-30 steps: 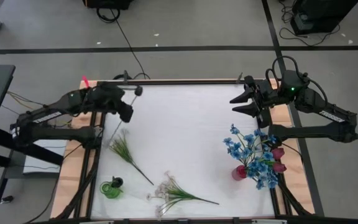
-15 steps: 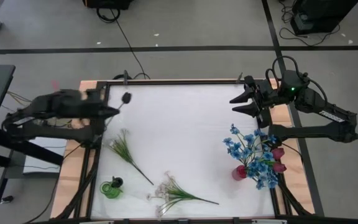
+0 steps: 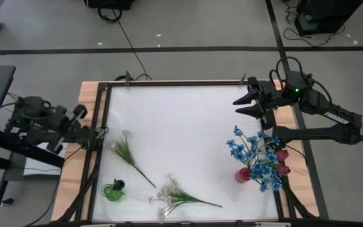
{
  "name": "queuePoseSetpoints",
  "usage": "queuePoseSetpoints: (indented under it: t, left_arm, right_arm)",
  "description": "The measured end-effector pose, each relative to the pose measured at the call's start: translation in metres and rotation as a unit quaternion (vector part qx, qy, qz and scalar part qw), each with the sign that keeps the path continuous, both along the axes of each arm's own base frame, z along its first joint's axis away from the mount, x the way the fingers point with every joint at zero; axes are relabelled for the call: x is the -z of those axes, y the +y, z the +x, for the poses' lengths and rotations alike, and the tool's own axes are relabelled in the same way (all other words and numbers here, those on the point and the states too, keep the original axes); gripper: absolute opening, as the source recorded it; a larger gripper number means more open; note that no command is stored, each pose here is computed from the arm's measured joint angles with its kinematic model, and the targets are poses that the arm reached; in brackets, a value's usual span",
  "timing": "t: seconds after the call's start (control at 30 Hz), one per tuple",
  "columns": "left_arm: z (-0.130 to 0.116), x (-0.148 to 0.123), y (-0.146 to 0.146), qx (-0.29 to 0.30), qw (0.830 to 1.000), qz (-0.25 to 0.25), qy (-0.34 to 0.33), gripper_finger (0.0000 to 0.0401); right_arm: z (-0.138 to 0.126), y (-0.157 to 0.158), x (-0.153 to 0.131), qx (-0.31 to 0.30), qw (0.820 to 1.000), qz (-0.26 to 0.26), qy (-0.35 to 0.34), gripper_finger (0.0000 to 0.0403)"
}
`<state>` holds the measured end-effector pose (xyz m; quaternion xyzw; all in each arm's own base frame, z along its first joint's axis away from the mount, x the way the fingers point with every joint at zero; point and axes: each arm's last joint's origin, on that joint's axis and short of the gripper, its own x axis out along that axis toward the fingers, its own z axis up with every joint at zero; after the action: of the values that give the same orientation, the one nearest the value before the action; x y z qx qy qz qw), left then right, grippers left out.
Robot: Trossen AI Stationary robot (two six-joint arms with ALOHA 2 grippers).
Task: Sort flowers into vase by color
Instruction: Put the black tulip flower into the green flower vase
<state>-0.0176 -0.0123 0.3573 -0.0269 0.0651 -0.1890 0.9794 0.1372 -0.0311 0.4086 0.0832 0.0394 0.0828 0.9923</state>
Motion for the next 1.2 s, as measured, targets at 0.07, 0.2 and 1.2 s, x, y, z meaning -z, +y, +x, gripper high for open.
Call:
queuePoseSetpoints:
  t: [0.07, 0.2, 1.2]
  left_arm:
    - [-0.001, 0.006, -0.003, 0.047, 0.999, -0.001, -0.019, 0.001]
    - [0.0, 0.013, -0.004, 0.066, 0.995, -0.03, -0.066, 0.0008]
    - [0.065, 0.032, -0.005, 0.188, 0.938, -0.179, -0.23, 0.0007]
  right_arm:
    - [0.0, 0.0, 0.0, 0.0, 1.0, 0.0, 0.0, 0.0151]
    - [0.0, 0.0, 0.0, 0.0, 1.0, 0.0, 0.0, 0.0151]
    - [0.0, 0.0, 0.0, 0.0, 1.0, 0.0, 0.0, 0.0151]
